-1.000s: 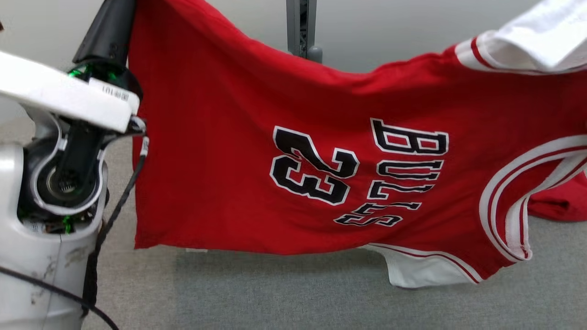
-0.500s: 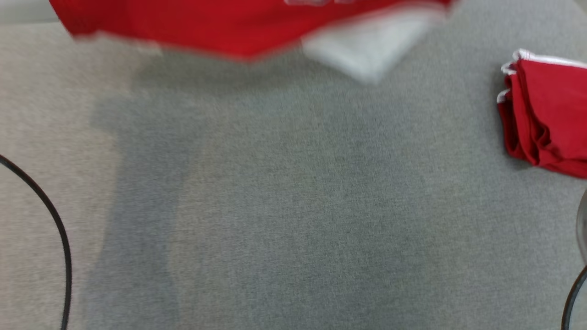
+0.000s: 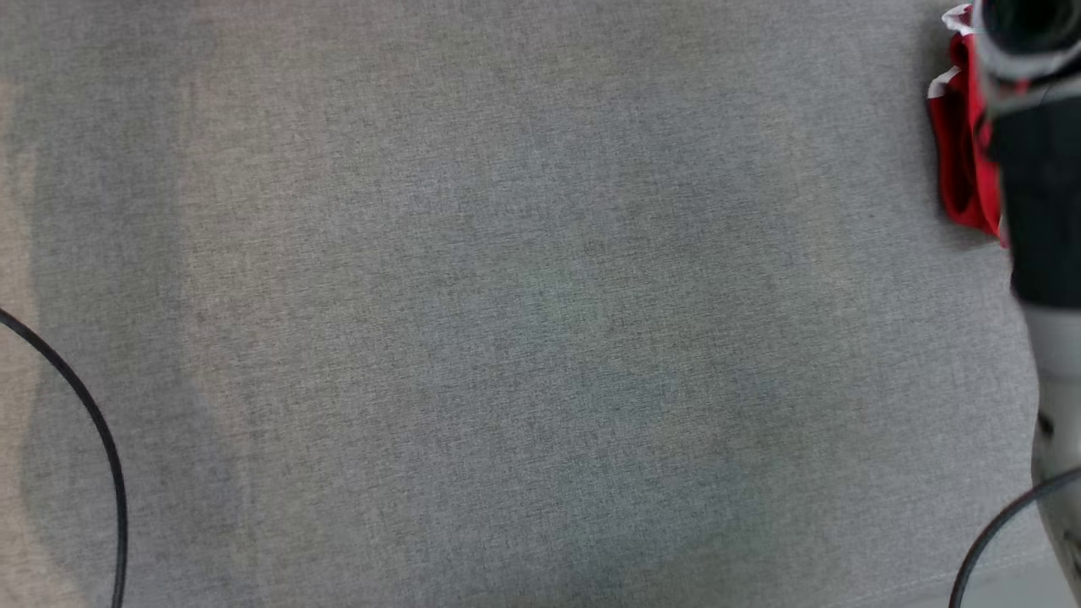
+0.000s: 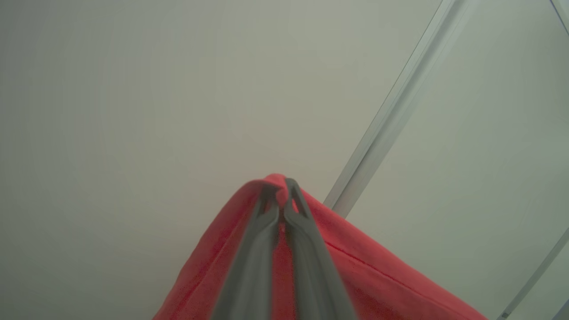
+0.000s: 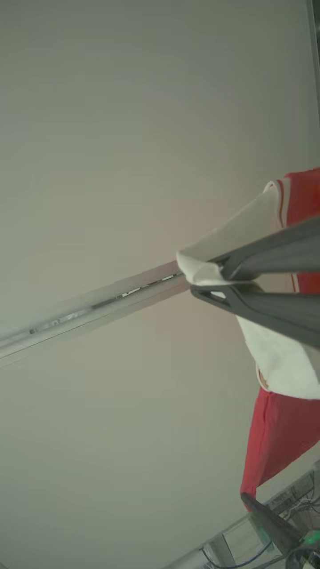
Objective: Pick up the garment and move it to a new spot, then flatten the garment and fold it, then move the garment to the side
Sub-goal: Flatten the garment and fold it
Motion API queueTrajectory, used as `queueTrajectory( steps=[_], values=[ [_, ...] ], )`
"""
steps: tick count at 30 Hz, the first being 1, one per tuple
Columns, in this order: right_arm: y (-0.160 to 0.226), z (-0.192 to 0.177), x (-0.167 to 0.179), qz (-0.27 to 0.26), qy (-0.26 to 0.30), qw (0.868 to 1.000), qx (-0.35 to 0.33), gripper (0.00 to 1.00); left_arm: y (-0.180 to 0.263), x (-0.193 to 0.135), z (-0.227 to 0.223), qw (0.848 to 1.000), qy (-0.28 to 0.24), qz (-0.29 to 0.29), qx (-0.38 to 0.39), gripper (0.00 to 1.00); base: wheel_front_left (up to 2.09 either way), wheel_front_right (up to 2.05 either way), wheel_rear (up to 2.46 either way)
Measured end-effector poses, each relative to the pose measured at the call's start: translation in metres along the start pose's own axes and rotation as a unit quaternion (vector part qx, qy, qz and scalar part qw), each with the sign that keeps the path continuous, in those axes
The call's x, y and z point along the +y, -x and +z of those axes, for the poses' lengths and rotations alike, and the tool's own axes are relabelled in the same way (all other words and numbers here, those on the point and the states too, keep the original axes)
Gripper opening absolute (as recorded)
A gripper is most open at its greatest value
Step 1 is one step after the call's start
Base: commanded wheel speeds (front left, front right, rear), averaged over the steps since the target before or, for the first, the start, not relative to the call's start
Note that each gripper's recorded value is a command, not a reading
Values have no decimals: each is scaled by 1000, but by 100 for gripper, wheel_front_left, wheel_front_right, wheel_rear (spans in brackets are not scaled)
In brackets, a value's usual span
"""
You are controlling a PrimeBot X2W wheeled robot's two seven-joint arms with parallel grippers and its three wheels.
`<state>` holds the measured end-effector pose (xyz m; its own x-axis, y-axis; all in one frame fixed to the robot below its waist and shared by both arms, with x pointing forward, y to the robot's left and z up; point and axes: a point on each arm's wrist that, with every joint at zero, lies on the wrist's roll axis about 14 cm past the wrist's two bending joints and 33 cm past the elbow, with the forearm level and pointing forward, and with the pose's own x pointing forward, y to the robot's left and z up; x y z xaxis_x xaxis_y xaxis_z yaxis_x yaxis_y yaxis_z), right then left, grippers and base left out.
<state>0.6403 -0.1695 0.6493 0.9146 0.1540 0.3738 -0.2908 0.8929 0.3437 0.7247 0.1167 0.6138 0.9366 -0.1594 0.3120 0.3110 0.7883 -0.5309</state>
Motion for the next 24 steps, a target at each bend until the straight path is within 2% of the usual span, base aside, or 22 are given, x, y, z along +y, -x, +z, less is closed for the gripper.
queueTrajectory(
  steps=[1,2,6,13,18,24],
  values=[
    [18,-27,-11,-12,-12,999,28,0,16,13,-28,999,5,5,33,0,0,0,0],
    [28,-37,-13,-14,-19,999,40,0,24,20,-37,999,12,10,44,0,0,0,0],
    [55,-58,-17,-21,-46,997,62,0,57,32,-58,996,24,20,81,0,0,0,0],
    [123,-82,-21,-47,-112,988,97,0,160,63,-90,983,57,66,161,0,0,0,0],
    [173,-91,-20,-70,-143,979,124,0,222,62,-99,972,93,107,186,0,0,0,0],
    [229,-82,-17,-104,-169,971,134,0,285,50,-103,957,122,146,218,0,0,0,0]
  ],
)
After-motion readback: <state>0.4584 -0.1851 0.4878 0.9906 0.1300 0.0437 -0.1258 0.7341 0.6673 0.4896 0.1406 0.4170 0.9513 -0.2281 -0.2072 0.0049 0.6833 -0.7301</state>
